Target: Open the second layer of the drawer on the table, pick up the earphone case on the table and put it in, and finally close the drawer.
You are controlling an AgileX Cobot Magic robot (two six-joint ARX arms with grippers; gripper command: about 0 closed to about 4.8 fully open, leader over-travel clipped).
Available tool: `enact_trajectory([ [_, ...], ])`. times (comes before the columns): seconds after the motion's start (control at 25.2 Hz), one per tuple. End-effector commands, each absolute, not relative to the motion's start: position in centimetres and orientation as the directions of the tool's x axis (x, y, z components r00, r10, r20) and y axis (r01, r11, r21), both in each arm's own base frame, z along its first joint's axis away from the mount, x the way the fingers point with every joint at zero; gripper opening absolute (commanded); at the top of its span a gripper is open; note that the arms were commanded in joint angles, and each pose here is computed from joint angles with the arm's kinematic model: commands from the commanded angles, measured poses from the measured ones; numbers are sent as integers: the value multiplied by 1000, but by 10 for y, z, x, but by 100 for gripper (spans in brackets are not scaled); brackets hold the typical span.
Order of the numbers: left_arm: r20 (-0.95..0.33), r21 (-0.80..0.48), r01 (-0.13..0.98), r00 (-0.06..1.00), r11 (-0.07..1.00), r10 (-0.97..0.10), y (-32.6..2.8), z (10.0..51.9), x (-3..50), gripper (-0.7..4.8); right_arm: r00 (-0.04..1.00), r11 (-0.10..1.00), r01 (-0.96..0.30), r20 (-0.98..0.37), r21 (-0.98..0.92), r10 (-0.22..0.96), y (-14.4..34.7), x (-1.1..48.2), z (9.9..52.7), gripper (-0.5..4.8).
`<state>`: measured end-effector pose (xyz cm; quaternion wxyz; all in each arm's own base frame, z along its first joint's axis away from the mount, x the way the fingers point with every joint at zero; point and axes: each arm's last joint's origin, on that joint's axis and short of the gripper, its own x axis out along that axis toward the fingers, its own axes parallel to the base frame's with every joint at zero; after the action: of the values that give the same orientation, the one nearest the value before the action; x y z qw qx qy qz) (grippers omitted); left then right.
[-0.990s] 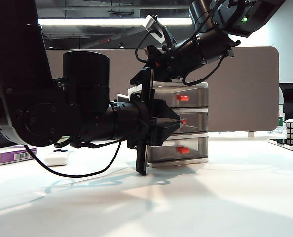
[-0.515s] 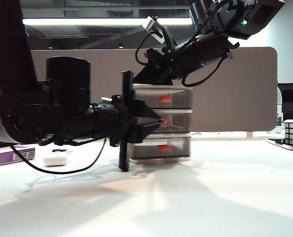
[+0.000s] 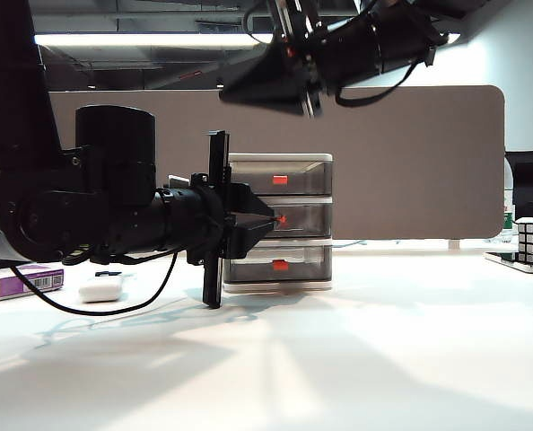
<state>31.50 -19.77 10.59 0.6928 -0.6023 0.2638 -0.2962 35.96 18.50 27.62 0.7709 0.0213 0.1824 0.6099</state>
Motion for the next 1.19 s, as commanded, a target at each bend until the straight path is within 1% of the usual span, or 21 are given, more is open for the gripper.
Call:
enact_trajectory([
  [0.04,-167,-979,-34,696,201,-698,-193,82,313,-6,260,356,-915,-398,190,880,181,356,264,-3],
  [0.08,-164,-979,-30,698,199,-698,-193,82,313,-6,305,398,-908,-443,133,843,179,357,260,-3],
  [0.16,-162,-980,-29,698,199,-698,-193,82,313,-6,331,418,-903,-455,102,826,179,359,258,-3],
  [0.36,-137,-982,-4,694,187,-707,-194,85,312,-6,368,450,-890,-468,73,803,181,367,246,-3],
  [0.44,-125,-984,9,672,177,-730,-195,86,312,-6,383,470,-880,-483,67,787,182,372,238,-3],
  [0.55,-122,-985,15,642,172,-757,-197,86,310,-6,388,473,-879,-483,64,785,184,376,231,-3],
  [0.79,-108,-989,21,553,144,-826,-215,87,297,-6,392,474,-878,-476,61,787,185,379,226,-4],
  [0.99,-125,-988,17,515,157,-848,-227,85,288,-6,379,468,-879,-468,86,798,185,379,228,-4],
  [1.03,-131,-987,14,511,161,-849,-227,85,287,-6,368,457,-885,-461,95,808,186,378,228,-4],
  [1.19,-131,-987,17,489,160,-863,-230,84,282,-6,373,460,-884,-460,88,806,185,379,229,-3],
])
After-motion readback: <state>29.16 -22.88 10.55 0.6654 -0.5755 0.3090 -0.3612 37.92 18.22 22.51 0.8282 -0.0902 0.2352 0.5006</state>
